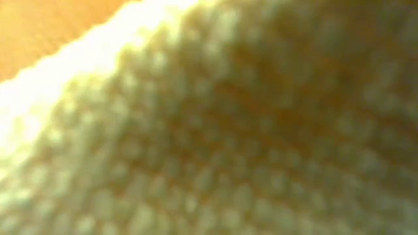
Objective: Sort microfiber towel by color & place in baskets
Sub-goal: Put the blue microfiber cloth into the left transparent bin
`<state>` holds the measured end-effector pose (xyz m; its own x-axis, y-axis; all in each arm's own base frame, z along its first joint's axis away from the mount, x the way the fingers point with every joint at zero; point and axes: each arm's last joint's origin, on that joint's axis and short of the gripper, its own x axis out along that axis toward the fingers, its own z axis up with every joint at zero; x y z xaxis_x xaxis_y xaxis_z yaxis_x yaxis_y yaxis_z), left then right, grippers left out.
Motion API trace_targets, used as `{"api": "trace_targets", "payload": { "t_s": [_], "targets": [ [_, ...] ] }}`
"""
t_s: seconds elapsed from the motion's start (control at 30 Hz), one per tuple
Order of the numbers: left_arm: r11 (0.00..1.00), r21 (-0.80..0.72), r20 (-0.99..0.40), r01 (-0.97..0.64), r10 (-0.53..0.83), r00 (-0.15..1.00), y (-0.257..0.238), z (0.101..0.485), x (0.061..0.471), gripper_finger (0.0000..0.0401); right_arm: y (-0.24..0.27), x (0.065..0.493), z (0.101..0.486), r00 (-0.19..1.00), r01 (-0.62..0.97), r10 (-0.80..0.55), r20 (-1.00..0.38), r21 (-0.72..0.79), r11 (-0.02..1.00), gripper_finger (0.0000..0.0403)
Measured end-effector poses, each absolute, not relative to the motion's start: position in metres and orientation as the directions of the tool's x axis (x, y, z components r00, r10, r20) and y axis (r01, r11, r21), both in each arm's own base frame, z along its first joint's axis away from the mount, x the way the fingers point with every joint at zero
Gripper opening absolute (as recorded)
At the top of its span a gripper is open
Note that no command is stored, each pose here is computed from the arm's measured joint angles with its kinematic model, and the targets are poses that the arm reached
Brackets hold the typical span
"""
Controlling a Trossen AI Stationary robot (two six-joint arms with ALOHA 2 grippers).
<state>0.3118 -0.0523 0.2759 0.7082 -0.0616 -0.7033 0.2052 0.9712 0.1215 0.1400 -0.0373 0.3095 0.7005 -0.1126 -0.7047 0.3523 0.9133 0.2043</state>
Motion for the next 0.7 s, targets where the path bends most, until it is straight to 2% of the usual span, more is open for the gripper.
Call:
{"api": "trace_targets", "payload": {
  "t_s": [0.23,0.7],
  "targets": [
    [0.971,0.121,-0.703,0.205,-0.062,0.708,-0.052,0.276,0.312,0.027,-0.023,0.148,0.315,0.756,0.264,-0.049,-0.653,0.236,0.935,0.021],
    [0.971,0.122,-0.703,0.205,-0.062,0.708,-0.052,0.276,0.312,0.027,0.006,0.17,0.31,0.753,0.101,0.093,-0.651,0.254,0.962,0.021]
  ]
}}
